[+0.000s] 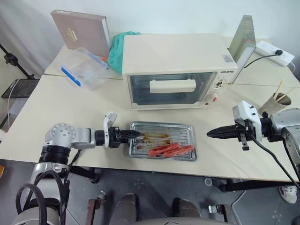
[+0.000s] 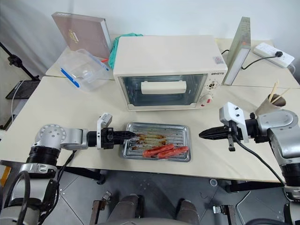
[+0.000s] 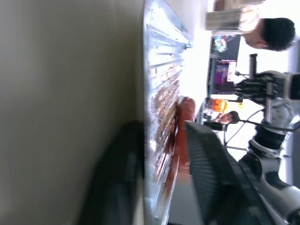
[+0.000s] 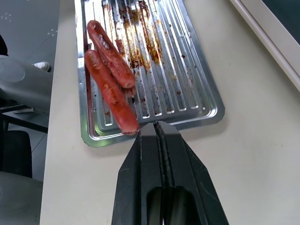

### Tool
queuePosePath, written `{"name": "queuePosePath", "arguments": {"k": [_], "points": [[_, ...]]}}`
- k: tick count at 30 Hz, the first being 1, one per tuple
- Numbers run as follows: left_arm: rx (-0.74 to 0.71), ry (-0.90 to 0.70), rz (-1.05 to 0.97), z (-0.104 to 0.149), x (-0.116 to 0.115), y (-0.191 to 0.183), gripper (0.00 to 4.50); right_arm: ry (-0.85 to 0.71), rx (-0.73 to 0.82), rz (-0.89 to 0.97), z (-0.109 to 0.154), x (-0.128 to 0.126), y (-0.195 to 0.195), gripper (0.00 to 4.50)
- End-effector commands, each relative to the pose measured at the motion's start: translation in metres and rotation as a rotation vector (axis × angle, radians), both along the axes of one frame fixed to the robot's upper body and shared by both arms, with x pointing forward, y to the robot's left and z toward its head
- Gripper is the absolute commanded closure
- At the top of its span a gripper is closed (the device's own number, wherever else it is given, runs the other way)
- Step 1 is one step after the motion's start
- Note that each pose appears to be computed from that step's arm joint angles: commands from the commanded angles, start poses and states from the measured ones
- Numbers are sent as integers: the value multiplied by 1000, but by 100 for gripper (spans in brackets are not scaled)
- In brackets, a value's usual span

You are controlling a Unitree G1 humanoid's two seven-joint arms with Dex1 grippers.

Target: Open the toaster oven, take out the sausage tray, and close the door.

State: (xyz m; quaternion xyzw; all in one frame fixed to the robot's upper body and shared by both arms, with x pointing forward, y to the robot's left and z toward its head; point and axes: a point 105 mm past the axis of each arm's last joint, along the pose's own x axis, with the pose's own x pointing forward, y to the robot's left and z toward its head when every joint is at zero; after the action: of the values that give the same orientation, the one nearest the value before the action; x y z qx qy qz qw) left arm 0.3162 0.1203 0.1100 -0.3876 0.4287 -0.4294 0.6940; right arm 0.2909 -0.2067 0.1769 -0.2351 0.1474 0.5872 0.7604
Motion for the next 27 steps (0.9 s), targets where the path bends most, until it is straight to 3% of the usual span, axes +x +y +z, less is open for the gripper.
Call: {"name": "queuePosePath", "arguments": {"k": [1,6,12,16,18,22,27], "points": [[75,44,19,-17,-1,7,139,-52,-2,-11,16,-1,-6,450],[106,-47,45,1,-4,28,2,-53,-11,-13,18,2,-9,450],[175,-225,84,25,-20,61,2,-36,-19,-22,16,4,-17,450],[234,-427,171,40,-25,92,2,-14,-12,-56,10,9,-27,450],[267,-587,180,48,-30,102,0,10,-5,-53,5,8,-31,412],[237,-1061,256,77,-35,116,0,19,96,-3,7,2,-31,304],[266,-1208,247,72,-52,121,0,-17,152,23,10,4,-31,136]]}}
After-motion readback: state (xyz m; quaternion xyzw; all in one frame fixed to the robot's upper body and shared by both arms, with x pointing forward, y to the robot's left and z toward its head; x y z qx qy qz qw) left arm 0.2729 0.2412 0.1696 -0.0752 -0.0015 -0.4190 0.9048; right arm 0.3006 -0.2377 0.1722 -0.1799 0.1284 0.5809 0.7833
